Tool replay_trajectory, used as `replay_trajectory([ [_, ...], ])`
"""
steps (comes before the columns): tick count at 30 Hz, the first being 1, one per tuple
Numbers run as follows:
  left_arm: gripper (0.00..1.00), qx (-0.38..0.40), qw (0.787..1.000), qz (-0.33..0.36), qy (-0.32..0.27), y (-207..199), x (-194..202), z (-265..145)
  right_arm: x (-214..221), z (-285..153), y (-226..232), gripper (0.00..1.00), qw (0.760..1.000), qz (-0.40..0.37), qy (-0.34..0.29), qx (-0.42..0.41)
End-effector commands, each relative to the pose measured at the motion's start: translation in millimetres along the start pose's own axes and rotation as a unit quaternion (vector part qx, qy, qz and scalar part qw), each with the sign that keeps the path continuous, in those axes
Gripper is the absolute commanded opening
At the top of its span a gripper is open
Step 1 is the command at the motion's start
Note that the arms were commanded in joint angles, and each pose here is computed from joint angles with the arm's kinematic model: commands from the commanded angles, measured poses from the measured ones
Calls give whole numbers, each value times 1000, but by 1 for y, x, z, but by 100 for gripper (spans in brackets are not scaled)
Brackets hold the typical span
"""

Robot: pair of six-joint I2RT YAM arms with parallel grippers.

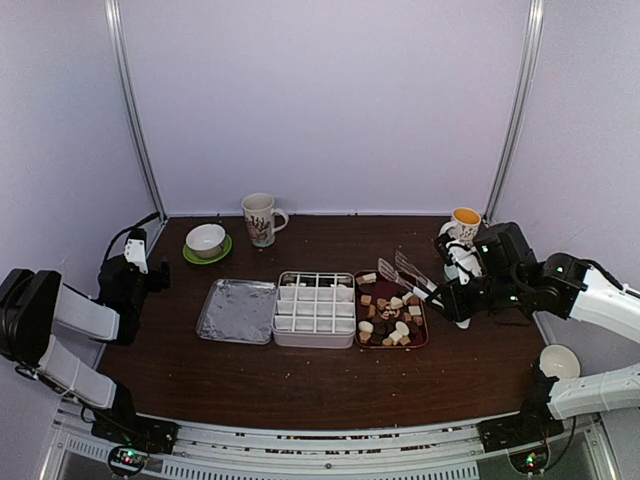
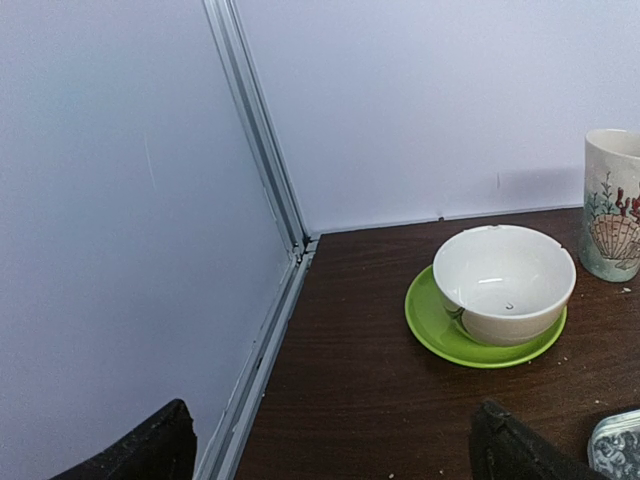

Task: Pack the chocolate
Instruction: Pick up the fake chocolate from the plate.

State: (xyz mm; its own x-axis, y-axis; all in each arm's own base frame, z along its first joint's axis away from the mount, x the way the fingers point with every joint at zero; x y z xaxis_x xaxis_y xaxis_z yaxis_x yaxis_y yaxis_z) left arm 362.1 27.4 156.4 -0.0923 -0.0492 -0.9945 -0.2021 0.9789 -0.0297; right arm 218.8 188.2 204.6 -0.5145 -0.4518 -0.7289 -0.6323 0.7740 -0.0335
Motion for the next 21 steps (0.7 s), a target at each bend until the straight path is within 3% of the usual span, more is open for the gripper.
replay_trajectory([
  [1,98,1,1000,-8,-20,0,-11,3,2,-10,-7,40,1000,-2,11,17],
  [21,98,2,1000,-8,-21,0,-12,3,26,5,-5,39,997,38,65,17],
])
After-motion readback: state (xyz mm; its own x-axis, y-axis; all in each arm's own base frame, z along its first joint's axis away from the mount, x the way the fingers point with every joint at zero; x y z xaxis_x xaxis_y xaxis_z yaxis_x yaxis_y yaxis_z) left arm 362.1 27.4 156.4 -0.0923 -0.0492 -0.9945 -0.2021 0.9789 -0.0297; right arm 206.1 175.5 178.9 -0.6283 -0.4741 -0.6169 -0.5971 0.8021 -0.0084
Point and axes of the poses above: each gripper's point midway between its finger pads, its own z axis out along the fingers, its own y axis along the line the jaws close on, x = y × z, the point moved 2 cm from there along -z, back along the fingers, and after that the axes turned 14 degrees about -z, right-handed, at the moved point
